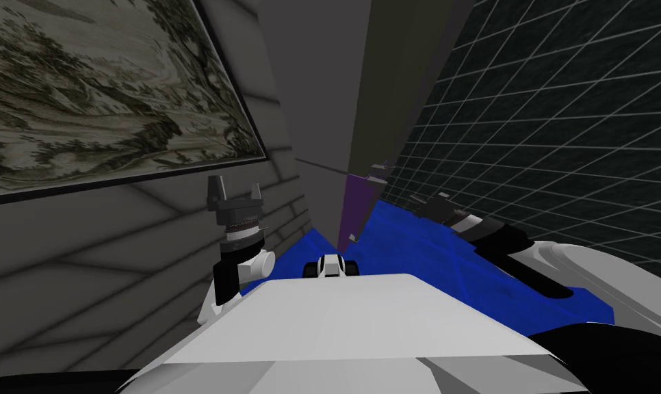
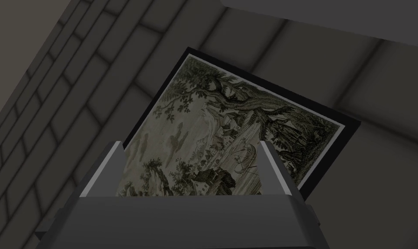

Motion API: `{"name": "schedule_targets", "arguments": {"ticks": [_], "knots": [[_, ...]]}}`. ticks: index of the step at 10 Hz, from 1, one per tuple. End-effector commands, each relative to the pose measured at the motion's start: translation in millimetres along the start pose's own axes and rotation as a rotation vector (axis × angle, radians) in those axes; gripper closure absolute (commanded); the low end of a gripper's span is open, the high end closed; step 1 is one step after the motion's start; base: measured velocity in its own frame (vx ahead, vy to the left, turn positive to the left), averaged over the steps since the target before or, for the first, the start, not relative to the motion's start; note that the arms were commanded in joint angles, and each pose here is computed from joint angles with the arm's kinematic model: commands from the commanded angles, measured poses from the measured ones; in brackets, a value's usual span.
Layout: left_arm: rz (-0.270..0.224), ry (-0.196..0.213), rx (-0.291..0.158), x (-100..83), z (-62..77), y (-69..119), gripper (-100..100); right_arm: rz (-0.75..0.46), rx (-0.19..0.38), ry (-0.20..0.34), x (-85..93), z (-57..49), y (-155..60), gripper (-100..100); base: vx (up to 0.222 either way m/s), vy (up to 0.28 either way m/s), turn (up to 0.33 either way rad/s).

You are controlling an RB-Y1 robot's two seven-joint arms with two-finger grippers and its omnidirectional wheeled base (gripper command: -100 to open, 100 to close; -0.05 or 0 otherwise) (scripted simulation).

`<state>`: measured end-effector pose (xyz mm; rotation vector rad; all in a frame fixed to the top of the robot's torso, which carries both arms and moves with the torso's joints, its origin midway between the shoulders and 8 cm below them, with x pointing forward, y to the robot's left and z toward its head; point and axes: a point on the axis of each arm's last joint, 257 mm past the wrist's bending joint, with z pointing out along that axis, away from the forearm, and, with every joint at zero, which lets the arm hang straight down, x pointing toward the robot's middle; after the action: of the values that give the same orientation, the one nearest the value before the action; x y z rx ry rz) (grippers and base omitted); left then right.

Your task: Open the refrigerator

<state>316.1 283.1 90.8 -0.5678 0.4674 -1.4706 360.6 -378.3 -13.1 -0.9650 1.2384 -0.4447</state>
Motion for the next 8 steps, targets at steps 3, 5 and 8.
{"name": "schedule_targets", "arguments": {"ticks": [3, 5, 8], "knots": [[0.000, 0.000, 0.000, 0.0, 0.0, 0.0, 0, 0.001, -0.067, -0.090, -36.4, 4.9, 23.1, 100, -0.077, -0.318, 0.050], [0.000, 0.000, 0.000, 0.0, 0.0, 0.0, 0, 0.002, -0.105, -0.142, -57.1, 6.7, 36.7, 100, -0.112, -0.354, 0.088], [0.000, 0.000, 0.000, 0.0, -0.1, 0.1, 0, 0.001, -0.088, -0.106, -45.8, 3.8, 28.7, -100, -0.024, -0.118, -0.018]]}}
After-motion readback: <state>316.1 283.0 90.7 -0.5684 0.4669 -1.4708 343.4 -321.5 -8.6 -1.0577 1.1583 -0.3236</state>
